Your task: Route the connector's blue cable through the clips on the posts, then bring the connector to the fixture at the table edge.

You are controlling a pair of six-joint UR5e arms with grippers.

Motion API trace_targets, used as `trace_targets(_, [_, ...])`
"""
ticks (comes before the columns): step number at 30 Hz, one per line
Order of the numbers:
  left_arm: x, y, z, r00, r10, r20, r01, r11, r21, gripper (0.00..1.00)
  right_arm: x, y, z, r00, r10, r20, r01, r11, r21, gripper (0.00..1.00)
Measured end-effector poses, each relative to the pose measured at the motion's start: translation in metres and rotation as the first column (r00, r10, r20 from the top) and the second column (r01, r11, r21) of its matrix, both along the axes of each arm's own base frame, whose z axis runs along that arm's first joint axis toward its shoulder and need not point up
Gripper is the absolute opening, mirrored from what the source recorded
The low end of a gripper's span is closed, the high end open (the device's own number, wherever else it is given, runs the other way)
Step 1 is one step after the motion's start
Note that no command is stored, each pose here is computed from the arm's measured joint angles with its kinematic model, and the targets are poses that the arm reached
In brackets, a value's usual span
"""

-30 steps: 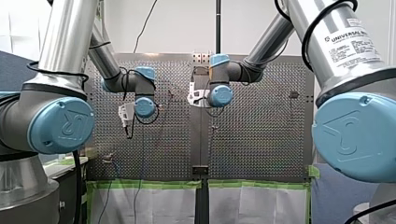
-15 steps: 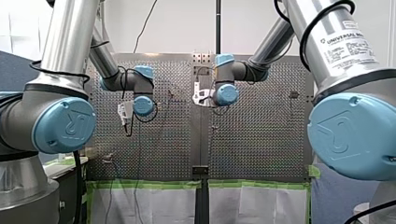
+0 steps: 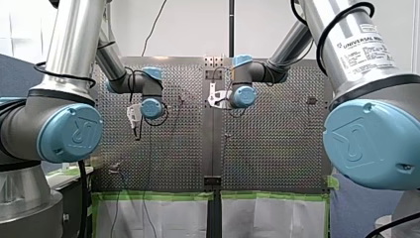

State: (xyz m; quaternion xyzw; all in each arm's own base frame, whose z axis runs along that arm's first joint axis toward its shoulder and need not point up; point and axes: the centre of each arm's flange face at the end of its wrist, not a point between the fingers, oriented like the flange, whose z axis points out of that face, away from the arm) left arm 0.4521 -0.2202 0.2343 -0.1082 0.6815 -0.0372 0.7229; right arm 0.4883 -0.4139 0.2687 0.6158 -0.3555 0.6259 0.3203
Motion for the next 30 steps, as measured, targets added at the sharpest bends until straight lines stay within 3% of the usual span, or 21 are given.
trace_targets(30, [0.036,0.002,0.037,0.9987,-0.024,0.044,0.024,0.9997,-0.004,0.00,-0.015,-0.028,0.006,0.9997,0.011,0.023,-0.011,0.9997,-0.023,0.00])
